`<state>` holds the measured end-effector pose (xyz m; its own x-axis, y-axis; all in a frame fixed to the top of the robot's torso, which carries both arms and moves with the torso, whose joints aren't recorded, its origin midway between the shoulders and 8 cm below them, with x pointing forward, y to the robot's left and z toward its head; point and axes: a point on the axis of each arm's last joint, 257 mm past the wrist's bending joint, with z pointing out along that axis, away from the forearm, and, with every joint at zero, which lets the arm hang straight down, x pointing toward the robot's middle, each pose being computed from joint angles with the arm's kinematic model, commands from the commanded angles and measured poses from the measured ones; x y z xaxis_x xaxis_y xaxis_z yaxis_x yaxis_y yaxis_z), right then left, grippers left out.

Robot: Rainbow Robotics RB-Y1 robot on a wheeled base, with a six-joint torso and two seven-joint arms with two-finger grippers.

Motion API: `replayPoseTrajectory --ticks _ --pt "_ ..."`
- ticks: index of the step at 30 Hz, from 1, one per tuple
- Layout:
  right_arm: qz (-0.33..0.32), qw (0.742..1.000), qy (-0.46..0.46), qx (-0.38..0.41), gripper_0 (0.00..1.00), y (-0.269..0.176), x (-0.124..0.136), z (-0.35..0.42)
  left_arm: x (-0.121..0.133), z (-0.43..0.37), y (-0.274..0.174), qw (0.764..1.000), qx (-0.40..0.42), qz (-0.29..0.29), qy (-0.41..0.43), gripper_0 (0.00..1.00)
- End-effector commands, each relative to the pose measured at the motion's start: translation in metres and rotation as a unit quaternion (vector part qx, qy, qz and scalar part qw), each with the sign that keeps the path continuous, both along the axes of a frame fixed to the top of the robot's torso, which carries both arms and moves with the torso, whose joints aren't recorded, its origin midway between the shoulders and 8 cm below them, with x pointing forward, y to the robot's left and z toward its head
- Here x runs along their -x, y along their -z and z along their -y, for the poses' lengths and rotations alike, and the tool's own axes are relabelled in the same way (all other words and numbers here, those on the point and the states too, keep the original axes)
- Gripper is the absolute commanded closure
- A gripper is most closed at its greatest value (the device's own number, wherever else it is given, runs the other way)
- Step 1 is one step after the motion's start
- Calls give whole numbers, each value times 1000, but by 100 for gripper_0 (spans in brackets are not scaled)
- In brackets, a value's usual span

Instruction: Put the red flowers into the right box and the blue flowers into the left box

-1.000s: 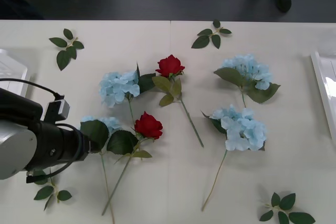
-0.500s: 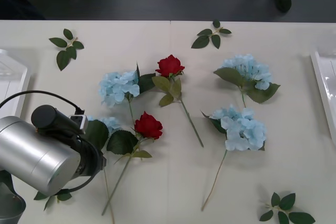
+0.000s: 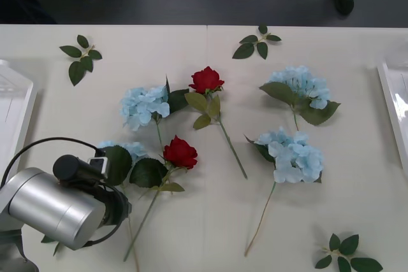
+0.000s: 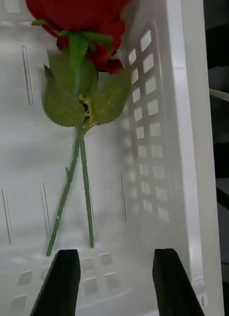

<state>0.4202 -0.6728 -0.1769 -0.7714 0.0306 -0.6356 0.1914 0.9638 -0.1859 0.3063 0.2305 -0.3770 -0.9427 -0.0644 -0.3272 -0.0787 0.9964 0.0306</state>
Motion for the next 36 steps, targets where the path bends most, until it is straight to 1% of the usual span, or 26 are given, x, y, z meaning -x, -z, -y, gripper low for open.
replayPoseTrajectory --ticks 1,6,9,12,16,19,23,29,30,31,32,33,34,35,36 --pt "27 1000 8 -13 36 -8 -15 -11 8 14 8 999 26 -2 -20 0" --pt "40 999 -4 -17 36 -9 -24 -23 11 24 14 999 35 -4 -19 0" --pt "50 998 -27 -18 36 -19 -34 -41 10 28 21 999 35 -4 -17 0" --pt "49 997 -44 -29 36 -30 -37 -61 8 28 25 999 35 -2 -18 0" --pt "44 994 -85 -52 35 -48 -45 -108 6 26 29 999 30 -2 -20 0" --pt "48 990 -114 -69 35 -53 -53 -146 7 25 32 999 28 -3 -22 0" --pt "65 981 -128 -130 36 -59 -66 -216 7 27 37 999 25 -4 -21 0" --pt "55 974 -155 -154 36 -51 -64 -280 7 30 41 999 26 -7 -22 0" --pt "51 973 -157 -160 36 -49 -64 -291 6 31 41 999 26 -7 -22 5" --pt "48 972 -158 -164 36 -46 -63 -299 6 31 41 999 26 -7 -22 16" --pt "45 971 -161 -169 36 -43 -62 -309 6 31 43 999 26 -9 -22 38" --pt "44 971 -162 -171 36 -42 -62 -313 5 30 43 999 25 -9 -23 52" --pt "40 970 -160 -176 36 -38 -61 -321 6 31 43 999 25 -10 -21 81" --pt "36 970 -159 -181 36 -36 -60 -329 6 31 44 999 25 -10 -20 97" --pt "34 970 -157 -184 36 -35 -60 -332 6 31 44 999 25 -10 -20 100"
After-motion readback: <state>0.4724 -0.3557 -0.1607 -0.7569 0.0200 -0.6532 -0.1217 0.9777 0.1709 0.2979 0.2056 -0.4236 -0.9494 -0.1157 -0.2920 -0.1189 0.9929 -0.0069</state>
